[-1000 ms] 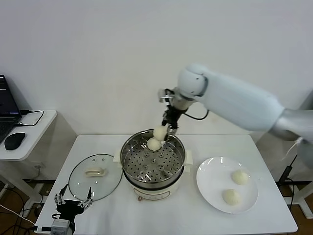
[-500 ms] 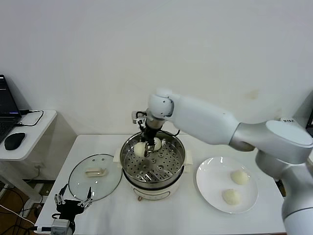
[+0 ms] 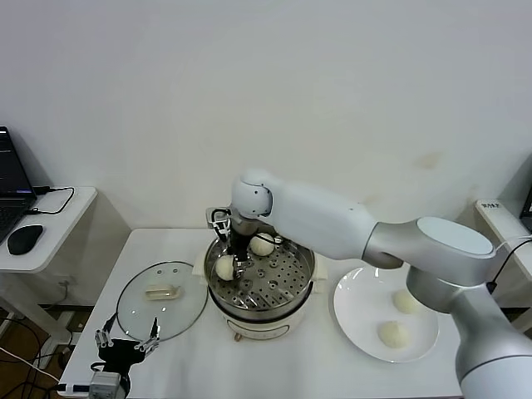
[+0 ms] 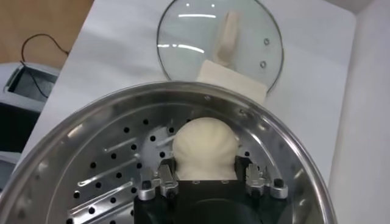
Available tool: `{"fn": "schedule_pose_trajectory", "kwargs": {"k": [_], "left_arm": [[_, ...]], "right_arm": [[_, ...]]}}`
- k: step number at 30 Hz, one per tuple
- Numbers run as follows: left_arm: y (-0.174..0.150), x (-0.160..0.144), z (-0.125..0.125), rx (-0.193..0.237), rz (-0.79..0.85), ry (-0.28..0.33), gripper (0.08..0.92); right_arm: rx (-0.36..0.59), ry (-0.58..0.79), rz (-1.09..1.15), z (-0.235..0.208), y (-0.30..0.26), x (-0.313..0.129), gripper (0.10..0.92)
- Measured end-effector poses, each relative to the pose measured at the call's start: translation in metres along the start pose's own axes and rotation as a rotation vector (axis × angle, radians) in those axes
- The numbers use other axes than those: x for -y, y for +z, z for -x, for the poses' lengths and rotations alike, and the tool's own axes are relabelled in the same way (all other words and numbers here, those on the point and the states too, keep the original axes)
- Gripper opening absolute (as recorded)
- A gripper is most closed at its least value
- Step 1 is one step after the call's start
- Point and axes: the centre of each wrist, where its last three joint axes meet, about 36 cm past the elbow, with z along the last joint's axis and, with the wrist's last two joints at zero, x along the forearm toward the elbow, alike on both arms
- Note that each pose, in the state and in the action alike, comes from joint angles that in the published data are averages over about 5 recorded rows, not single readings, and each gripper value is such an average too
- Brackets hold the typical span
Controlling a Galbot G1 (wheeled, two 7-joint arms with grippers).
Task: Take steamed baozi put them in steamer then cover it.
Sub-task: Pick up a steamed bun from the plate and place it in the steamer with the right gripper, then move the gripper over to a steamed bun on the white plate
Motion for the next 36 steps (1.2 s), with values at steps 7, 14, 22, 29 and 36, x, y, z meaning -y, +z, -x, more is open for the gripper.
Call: {"fn": "schedule_pose_trajectory", "kwargs": {"k": [7, 14, 22, 29, 36], "left_arm": [[0.000, 0.003, -0.001, -0.001, -0.002, 0.005, 0.823], [0.000, 0.003, -0.001, 0.000, -0.003, 0.007, 0.823], [-0.002, 0.005, 0.000, 0.004, -0.004, 0.014, 0.823], [0.000, 0.006, 0.000, 0.000, 0.000, 0.022, 0.823], [0.002, 0.005, -0.004, -0.009, 0.010, 0.020, 0.823]], "right_arm": [[0.013, 0.023, 0.008, -0.005, 0.000, -0.001, 0.758], [0.032, 0.046, 0.008, -0.036, 0.017, -0.005, 0.822], [0.044, 0.073, 0.017, -0.103, 0.079, -0.025, 0.823], [0.019, 0.091, 0.061, -0.156, 0.158, -0.068, 0.823], [-0.035, 0.086, 0.125, -0.177, 0.232, -0.124, 0.823]]}}
